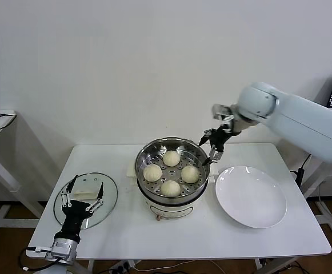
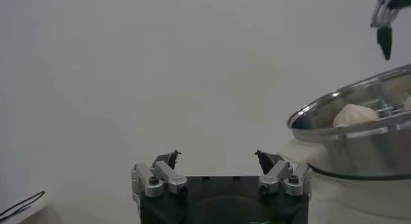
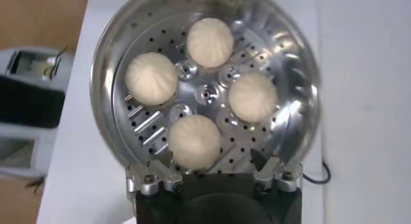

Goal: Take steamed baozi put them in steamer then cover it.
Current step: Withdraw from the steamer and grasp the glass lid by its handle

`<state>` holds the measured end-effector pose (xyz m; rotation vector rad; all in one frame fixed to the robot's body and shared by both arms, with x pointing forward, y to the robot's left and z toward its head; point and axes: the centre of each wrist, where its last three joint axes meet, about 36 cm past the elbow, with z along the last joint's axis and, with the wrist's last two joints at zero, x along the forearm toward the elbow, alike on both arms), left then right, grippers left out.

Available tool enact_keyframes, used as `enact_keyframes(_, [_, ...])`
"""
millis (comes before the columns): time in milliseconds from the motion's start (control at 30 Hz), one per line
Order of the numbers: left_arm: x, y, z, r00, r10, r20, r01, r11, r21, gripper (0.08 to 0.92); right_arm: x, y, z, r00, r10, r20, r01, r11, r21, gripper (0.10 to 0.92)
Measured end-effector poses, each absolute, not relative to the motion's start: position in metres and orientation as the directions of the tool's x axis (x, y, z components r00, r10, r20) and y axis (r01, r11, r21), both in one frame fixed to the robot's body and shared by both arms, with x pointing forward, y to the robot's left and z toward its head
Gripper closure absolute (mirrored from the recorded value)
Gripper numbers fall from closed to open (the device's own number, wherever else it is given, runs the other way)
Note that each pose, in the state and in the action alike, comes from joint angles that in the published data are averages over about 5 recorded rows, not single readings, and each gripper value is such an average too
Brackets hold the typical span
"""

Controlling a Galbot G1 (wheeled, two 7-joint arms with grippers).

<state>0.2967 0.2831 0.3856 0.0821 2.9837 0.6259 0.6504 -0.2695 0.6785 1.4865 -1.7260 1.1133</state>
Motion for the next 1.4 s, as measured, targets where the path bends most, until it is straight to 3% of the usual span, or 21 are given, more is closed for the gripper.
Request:
enact_keyframes(233, [0.3, 0.286, 0.393, -0.996, 0.023, -0.09, -0.014, 0.92, 0.392, 0.177, 0.627, -0.332, 0.66, -0.432, -0.679, 0.593, -0.898, 0.26, -0.357, 0.2])
enact_keyframes(433, [0.303, 0.288, 0.393, -0.995, 0.001, -0.096, -0.036, 0.923, 0.382, 0.177, 0.597, -0.361, 0.624, -0.648, -0.705, 0.287, -0.748, 0.521, -0.411, 0.2])
enact_keyframes(600, [0.305, 0.286, 0.39, -0.994, 0.005, -0.105, -0.035, 0.927, 0.375, 0.177, 0.564, -0.37, 0.585, -0.778, -0.626, 0.054, -0.599, 0.712, -0.365, 0.2])
enact_keyframes(833, [0.306, 0.284, 0.391, -0.992, 0.01, -0.127, -0.037, 0.93, 0.366, 0.177, 0.508, -0.362, 0.516, -0.87, -0.467, -0.159, -0.432, 0.876, -0.213, 0.2])
enact_keyframes(1167, [0.303, 0.286, 0.384, -0.992, 0.004, -0.123, -0.043, 0.928, 0.37, 0.177, 0.409, -0.324, 0.414, -0.923, -0.259, -0.285, -0.265, 0.964, -0.017, 0.2])
enact_keyframes(1400, [0.301, 0.294, 0.374, -0.993, -0.009, -0.119, -0.061, 0.893, 0.445, 0.177, 0.353, -0.309, 0.377, -0.944, -0.129, -0.303, -0.16, 0.984, 0.078, 0.2])
